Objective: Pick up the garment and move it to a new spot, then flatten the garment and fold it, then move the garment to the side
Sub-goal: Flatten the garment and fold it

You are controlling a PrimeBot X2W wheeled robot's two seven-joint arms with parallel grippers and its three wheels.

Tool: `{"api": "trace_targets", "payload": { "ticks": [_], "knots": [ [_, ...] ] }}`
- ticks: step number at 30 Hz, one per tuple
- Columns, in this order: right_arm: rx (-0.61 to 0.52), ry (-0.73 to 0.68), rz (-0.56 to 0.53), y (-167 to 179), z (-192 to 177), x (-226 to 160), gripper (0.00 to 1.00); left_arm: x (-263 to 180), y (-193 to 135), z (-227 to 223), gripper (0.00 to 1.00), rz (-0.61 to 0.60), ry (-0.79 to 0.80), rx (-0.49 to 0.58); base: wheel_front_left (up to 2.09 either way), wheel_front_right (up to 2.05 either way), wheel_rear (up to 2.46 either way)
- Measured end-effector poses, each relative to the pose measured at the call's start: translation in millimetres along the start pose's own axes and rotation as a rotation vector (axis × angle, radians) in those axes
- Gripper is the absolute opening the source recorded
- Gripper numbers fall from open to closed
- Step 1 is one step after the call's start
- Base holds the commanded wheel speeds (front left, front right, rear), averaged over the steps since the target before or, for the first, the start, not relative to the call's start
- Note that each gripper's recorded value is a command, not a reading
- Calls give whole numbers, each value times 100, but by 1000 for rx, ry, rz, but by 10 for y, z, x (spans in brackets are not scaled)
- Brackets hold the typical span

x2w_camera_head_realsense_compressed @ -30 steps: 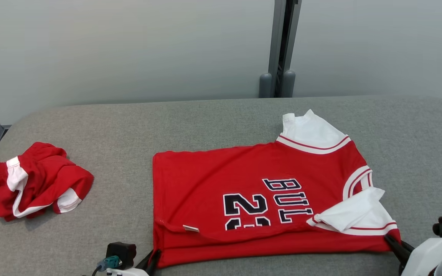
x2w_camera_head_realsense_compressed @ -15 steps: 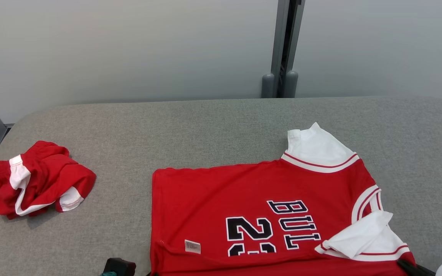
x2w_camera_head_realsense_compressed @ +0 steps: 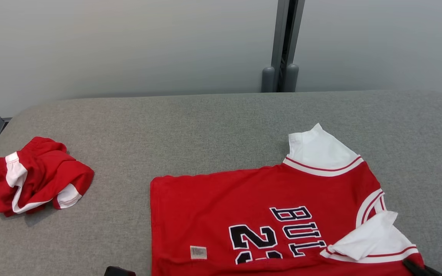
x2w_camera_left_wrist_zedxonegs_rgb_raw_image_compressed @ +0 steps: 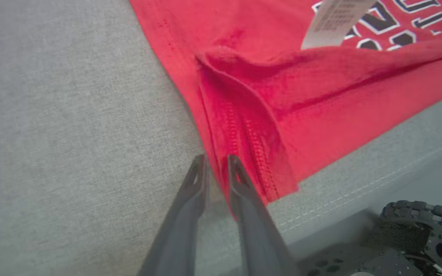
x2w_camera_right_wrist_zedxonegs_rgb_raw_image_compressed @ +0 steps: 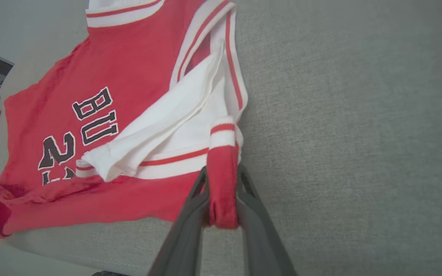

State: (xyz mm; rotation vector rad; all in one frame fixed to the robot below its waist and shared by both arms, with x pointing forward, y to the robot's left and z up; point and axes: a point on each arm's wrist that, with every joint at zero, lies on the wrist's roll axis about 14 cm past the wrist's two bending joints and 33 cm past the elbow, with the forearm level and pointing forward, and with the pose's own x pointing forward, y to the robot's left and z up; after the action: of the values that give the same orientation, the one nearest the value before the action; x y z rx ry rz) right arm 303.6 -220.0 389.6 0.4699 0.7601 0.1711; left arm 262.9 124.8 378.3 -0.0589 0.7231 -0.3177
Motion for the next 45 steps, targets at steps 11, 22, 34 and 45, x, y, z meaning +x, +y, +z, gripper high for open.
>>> {"api": "trace_targets", "payload": {
  "ticks": [11,22,34,45],
  "knots": [
    [-34,-97,16,195,240,36,100,16,125,309,100,61,-102,-1,0,0,0],
    [-121,-406,41,489,874,5,100,91,101,976,100,91,-383,-80,0,0,0],
    [-238,-660,54,745,1209,-20,100,348,184,1162,100,145,-462,-64,0,0,0],
    [-164,-675,20,625,1207,109,100,861,563,1253,100,246,-341,35,0,0,0]
  ]
}}
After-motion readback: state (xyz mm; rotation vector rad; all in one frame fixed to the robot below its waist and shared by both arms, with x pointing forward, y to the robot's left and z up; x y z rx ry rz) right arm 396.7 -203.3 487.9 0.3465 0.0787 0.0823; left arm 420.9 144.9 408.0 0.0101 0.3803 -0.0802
